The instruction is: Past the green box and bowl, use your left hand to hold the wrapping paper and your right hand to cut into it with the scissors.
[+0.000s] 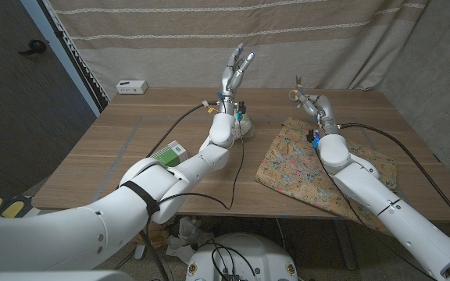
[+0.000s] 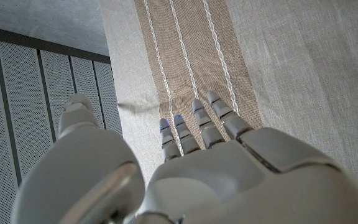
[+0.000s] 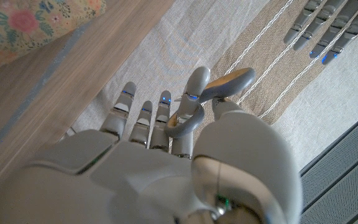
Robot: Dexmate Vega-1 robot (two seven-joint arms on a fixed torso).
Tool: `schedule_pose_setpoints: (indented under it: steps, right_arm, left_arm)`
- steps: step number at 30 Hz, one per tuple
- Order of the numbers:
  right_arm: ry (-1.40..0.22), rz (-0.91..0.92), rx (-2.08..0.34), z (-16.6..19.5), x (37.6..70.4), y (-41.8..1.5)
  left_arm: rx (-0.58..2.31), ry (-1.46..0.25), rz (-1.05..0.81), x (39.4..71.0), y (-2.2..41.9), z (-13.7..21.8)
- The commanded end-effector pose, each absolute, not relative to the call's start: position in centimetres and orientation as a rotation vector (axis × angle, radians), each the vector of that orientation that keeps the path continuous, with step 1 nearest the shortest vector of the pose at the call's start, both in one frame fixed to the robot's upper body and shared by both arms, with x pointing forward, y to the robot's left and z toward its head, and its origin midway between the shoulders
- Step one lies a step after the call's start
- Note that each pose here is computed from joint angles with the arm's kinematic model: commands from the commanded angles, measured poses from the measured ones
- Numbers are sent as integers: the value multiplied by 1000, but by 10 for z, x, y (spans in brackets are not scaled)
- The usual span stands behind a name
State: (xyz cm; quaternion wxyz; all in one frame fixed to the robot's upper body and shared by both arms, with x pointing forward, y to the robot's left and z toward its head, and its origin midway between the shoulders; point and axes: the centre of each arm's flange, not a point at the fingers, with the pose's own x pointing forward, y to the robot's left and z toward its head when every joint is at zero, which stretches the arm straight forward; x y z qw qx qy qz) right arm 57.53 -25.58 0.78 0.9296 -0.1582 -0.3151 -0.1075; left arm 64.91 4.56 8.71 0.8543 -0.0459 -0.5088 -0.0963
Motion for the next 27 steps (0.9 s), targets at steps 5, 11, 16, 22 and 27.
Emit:
schedule_pose_setpoints:
  steps: [5, 11, 16, 22, 27]
  right_arm:
    - [-619, -105, -131, 3, 579, -263]
    - [-578, -10, -34, 2, 583, -266]
    - [-563, 45, 4, 3, 584, -267]
    - [-564, 75, 17, 4, 582, -270]
    - [-555, 98, 37, 6, 579, -272]
  left_arm:
    - [-116, -1030, -210, 649, 48, 76]
    - [-116, -1038, -188, 646, 55, 76]
    - [-124, -1040, -172, 644, 57, 73]
    - [-130, -1050, -154, 642, 60, 71]
    - [-139, -1050, -160, 642, 60, 70]
